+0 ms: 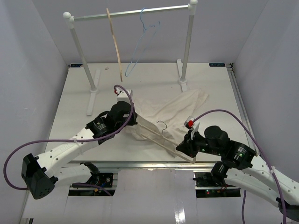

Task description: Place the t-shirt on the hanger

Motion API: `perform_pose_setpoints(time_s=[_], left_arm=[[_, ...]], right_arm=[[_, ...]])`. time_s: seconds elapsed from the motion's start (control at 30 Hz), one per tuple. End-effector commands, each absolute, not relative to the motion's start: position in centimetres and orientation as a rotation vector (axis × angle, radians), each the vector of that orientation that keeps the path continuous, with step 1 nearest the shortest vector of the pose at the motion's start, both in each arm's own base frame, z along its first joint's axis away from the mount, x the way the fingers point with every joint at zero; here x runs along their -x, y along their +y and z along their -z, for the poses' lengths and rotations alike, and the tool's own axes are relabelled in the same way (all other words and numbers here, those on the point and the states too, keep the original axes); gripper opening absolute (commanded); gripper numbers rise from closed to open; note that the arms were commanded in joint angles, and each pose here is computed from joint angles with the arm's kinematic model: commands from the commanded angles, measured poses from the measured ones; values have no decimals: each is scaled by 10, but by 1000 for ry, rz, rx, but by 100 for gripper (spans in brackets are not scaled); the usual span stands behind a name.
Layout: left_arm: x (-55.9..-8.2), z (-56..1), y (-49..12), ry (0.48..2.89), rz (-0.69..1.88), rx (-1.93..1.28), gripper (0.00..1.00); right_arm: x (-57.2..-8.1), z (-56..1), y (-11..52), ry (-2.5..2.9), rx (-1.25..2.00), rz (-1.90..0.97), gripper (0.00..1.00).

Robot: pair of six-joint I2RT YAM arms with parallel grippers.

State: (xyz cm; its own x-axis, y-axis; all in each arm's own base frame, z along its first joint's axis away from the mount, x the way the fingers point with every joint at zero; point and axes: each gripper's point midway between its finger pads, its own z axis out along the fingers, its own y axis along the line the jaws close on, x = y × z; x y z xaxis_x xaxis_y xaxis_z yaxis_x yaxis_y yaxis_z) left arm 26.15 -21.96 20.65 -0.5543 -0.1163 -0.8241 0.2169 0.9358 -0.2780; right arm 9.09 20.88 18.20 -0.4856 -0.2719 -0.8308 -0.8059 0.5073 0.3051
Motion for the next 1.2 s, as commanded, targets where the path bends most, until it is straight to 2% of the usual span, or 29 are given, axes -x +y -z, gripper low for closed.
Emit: perform_pose_setpoints(time_s=[0.0,0.23,0.67,1.07,1.13,1.17], left_arm=[[-255,-240,-230,2070,544,-118,0],[-244,-251,-245,2087,651,-180,0],[-226,-314,-279,2011,938,-245,0],[-214,-315,-290,2000,1038,-303,0],[-216,-318,-287,1986,1007,-314,16],[-217,-318,-282,1996,970,-313,31]], right_arm=[[-101,-201,225,1867,905,-943,8],[-128,-215,238,1810,850,-868,8],[-154,-250,266,1580,833,-831,8],[-159,-254,290,1471,793,-869,8],[-156,-250,290,1454,789,-886,8],[-153,-253,289,1432,788,-900,8]])
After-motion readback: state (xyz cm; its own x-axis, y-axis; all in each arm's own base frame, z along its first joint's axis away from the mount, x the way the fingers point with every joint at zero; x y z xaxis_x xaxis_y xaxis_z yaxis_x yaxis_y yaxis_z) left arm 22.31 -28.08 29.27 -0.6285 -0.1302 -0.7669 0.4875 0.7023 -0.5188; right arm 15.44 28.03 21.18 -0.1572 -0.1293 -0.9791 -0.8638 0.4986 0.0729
